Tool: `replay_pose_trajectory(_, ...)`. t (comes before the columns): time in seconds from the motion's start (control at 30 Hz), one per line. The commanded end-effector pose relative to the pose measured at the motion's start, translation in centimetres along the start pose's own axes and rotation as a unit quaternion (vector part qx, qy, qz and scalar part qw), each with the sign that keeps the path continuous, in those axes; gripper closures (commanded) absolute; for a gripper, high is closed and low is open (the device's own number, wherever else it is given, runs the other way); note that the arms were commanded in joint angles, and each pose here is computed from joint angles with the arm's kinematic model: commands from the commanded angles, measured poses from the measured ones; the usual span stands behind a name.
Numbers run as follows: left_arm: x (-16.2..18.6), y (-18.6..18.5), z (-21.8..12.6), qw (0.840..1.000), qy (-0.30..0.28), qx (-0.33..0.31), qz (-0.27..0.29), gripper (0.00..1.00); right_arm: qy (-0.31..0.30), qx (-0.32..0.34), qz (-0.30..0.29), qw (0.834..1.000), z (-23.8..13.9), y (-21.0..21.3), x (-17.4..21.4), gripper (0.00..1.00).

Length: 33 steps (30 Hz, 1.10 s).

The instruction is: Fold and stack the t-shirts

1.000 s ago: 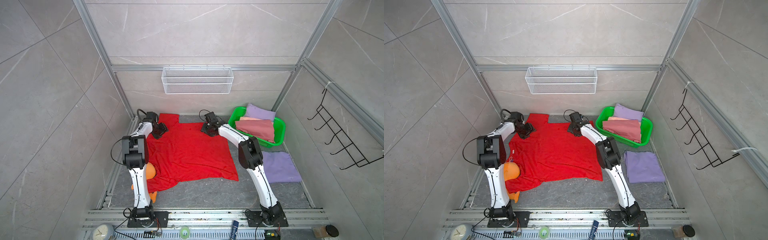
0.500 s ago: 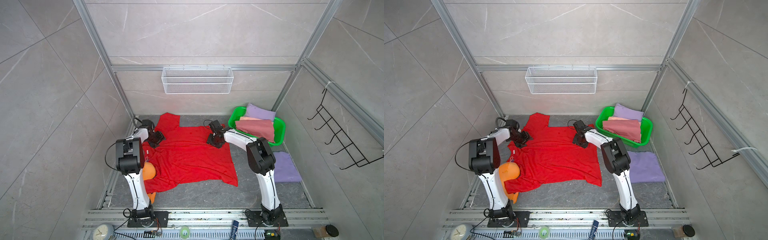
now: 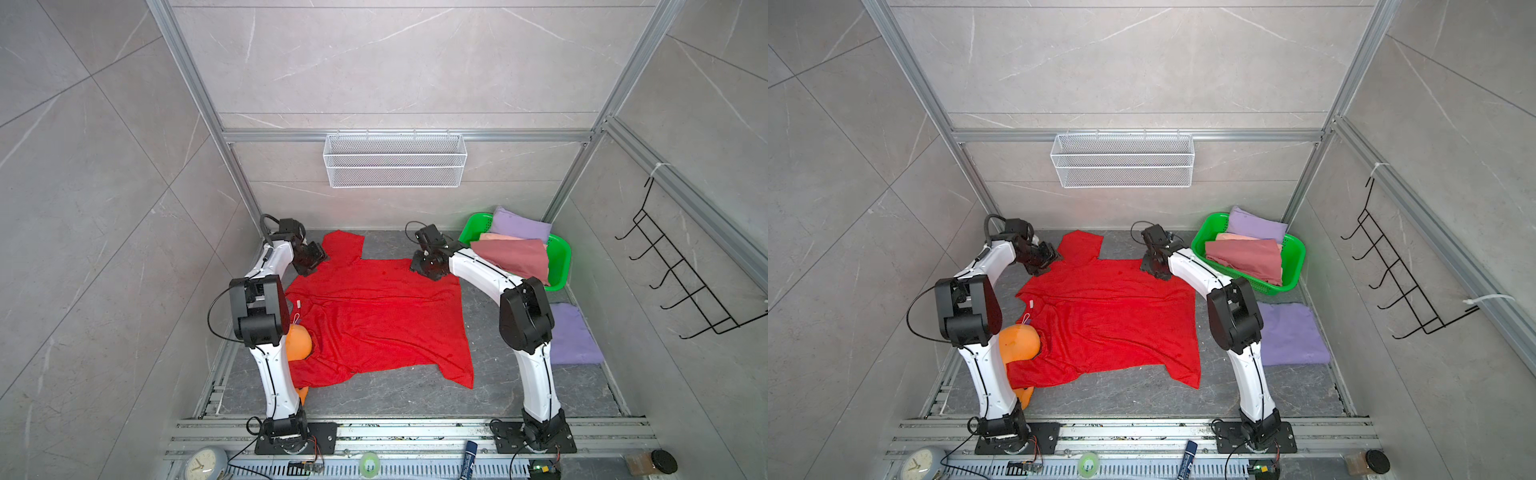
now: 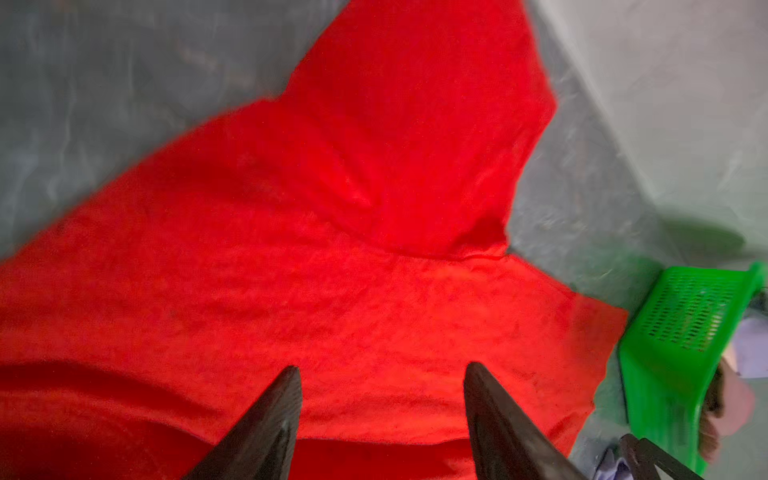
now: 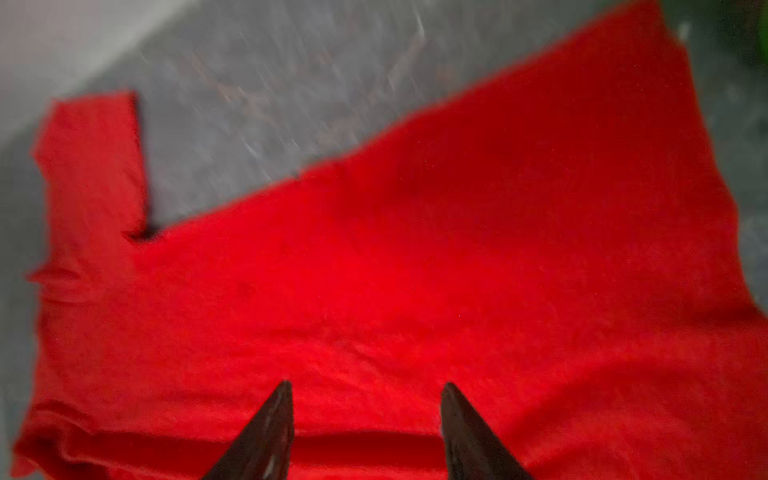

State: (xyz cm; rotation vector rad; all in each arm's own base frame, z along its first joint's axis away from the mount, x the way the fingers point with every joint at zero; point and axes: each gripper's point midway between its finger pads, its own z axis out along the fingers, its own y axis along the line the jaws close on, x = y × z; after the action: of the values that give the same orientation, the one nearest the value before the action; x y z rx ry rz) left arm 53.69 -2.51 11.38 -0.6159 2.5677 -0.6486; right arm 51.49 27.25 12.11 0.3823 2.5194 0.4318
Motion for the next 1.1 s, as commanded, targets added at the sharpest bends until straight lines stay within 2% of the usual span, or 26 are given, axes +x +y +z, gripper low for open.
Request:
replay_pose_trajectory(0.0,-1.1,0.0,2.3,1.000,0.012,0.015,-0.004,0.35,-0.008,0.042,0.008,0.999,3.1,-1.5,-1.2,0.42)
replay_pose_trajectory(0.23,-2.4,0.0,4.6,0.999,-0.004,0.034,-0.040,0.35,-0.004,0.046,0.014,0.999,5.7,-0.6,-2.4,0.42)
replay_pose_trajectory(0.33,-2.0,0.4,5.3,0.998,-0.004,0.039,-0.056,0.35,0.016,0.058,0.019,0.998,7.4,-1.4,-1.0,0.42)
replay_pose_trajectory(0.5,-0.1,2.3,6.3,0.997,0.016,0.012,-0.078,0.35,0.046,0.082,0.028,0.995,8.2,-3.4,1.4,0.40)
replay_pose_trajectory(0.63,1.8,4.1,6.6,0.995,0.030,-0.009,-0.100,0.34,0.051,0.073,0.040,0.995,7.6,-4.3,2.9,0.34)
replay_pose_trajectory(0.7,2.7,4.9,6.6,0.994,0.037,-0.019,-0.106,0.35,0.061,0.075,0.041,0.994,7.7,-5.3,4.2,0.34)
replay_pose_trajectory(0.93,6.1,8.3,3.9,0.989,0.065,-0.065,-0.119,0.34,0.088,0.079,0.048,0.992,5.6,-8.3,8.2,0.35)
replay_pose_trajectory(1.07,8.1,8.8,2.2,0.987,0.079,-0.065,-0.121,0.34,0.108,0.066,0.063,0.990,3.9,-8.7,10.0,0.35)
